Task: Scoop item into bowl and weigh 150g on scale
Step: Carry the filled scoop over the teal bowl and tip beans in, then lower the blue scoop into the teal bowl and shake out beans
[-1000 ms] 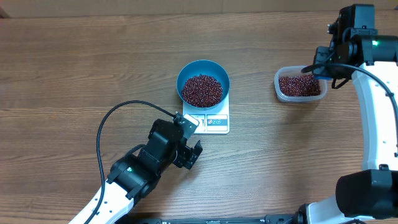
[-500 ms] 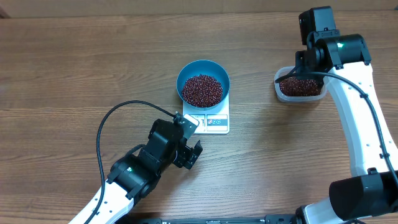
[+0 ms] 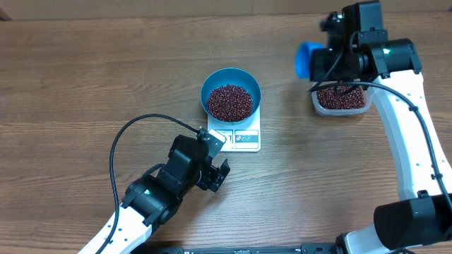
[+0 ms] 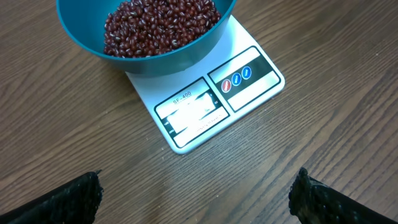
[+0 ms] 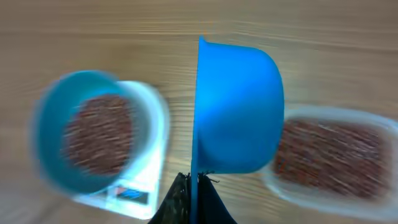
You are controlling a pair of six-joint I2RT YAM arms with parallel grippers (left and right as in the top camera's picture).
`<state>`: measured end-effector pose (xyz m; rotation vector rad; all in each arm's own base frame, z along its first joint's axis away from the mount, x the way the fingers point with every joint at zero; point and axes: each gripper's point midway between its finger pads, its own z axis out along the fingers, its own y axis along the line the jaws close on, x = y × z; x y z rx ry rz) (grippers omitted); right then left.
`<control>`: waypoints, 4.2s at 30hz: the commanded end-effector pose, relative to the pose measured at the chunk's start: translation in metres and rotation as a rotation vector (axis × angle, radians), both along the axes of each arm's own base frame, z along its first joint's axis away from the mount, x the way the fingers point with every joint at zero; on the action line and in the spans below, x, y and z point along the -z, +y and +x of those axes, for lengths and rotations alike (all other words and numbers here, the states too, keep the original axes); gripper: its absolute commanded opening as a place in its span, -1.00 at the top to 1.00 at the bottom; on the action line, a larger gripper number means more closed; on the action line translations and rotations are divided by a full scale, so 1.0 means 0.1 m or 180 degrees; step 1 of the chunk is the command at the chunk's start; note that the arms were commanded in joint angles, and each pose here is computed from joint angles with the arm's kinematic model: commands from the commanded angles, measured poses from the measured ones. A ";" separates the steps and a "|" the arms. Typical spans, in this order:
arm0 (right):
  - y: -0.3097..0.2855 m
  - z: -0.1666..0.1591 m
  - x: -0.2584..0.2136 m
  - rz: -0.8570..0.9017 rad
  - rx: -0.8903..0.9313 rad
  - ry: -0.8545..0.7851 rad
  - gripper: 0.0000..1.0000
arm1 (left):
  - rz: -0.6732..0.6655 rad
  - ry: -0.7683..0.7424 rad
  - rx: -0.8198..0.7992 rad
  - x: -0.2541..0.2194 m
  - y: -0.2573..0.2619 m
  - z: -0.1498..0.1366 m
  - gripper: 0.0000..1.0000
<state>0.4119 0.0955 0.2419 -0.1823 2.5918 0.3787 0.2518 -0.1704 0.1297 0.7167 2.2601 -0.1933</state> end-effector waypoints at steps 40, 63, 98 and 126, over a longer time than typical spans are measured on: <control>1.46 -0.22 0.90 -0.0793 -0.1504 0.0183 0.92 | 0.0033 0.0020 -0.0041 0.04 0.03 0.01 -0.99; 1.81 -0.48 0.64 0.0045 -0.1853 0.0273 0.93 | 0.0033 0.0020 -0.0041 0.04 0.03 0.01 -0.99; 1.15 -0.15 0.36 -0.0308 -0.1125 -0.0080 0.92 | 0.0033 0.0020 -0.0041 0.04 0.03 0.01 -0.99; 1.40 -0.30 0.77 -0.1060 -0.1237 -0.0210 0.92 | 0.0032 0.0019 -0.0041 0.04 0.03 0.01 -0.99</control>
